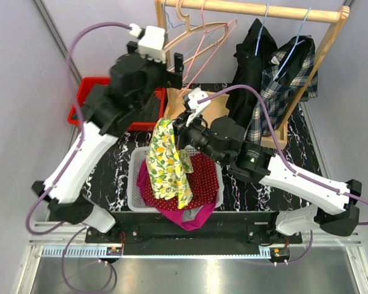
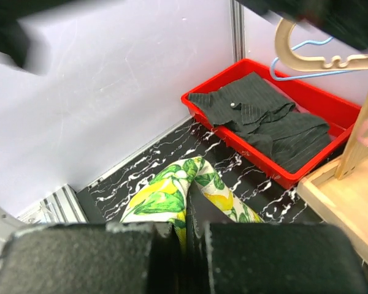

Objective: Remove the skirt from the hanger

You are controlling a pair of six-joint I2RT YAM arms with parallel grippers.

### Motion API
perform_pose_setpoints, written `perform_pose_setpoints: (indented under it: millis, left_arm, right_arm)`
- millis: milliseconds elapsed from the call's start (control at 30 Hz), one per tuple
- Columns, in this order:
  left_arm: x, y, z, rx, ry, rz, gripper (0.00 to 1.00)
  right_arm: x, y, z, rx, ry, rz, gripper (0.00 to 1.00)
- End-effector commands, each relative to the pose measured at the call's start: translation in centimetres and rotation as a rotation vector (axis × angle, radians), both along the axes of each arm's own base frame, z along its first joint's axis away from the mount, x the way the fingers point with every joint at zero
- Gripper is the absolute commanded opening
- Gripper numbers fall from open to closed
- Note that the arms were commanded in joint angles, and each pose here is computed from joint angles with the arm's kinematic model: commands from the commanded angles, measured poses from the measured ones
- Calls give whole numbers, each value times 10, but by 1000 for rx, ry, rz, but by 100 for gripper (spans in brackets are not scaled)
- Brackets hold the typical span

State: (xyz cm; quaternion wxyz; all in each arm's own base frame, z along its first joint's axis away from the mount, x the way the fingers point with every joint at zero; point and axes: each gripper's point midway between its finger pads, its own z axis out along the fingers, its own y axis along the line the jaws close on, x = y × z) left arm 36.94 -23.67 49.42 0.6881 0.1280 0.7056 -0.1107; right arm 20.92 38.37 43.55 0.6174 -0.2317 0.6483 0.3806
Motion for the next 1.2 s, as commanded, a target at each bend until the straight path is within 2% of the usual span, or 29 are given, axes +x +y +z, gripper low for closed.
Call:
perform_pose_setpoints:
  millis: [0, 100, 400, 567, 700, 767, 833, 867, 900, 933, 967, 1067, 1167]
  left_arm:
    - [-36, 11, 15, -43, -5, -90, 99]
    - [-47, 17, 12, -25, -1, -108, 99]
    - [-51, 15, 14, -11, -10, -141, 99]
    - [-46, 8, 12, -8, -3, -150, 99]
    - [-46, 6, 14, -12, -6, -158, 99]
    - [-45, 5, 13, -12, -3, -161, 99]
    - [-44, 4, 14, -12, -4, -161, 99]
    - [-43, 3, 12, -11, 0, -158, 99]
    - [-42, 3, 13, -11, -2, -158, 99]
    - [-42, 3, 13, -14, -2, -156, 99]
    - [-41, 1, 13, -13, -1, -159, 99]
    - [-41, 0, 17, -18, -7, -164, 99]
    - [-41, 0, 21, -24, -15, -164, 99]
  right_arm:
    - [1, 2, 18, 90, 8, 5, 0]
    - [9, 3, -36, -2, 95, -32, 0]
    - [12, -27, -272, -384, 423, -138, 0]
    - [-2, -36, -352, -491, 571, -141, 0]
    - [-24, -56, -426, -654, 722, -151, 0]
    - [-29, -69, -444, -730, 748, -175, 0]
    - [-29, -83, -451, -798, 736, -201, 12]
    - [-27, -87, -447, -807, 719, -211, 34]
    - [-22, -94, -432, -812, 671, -234, 43]
    - [-17, -96, -422, -809, 643, -247, 58]
    - [-12, -95, -407, -791, 613, -257, 79]
    - [3, -98, -346, -742, 503, -292, 100]
    - [7, -105, -284, -684, 428, -299, 100]
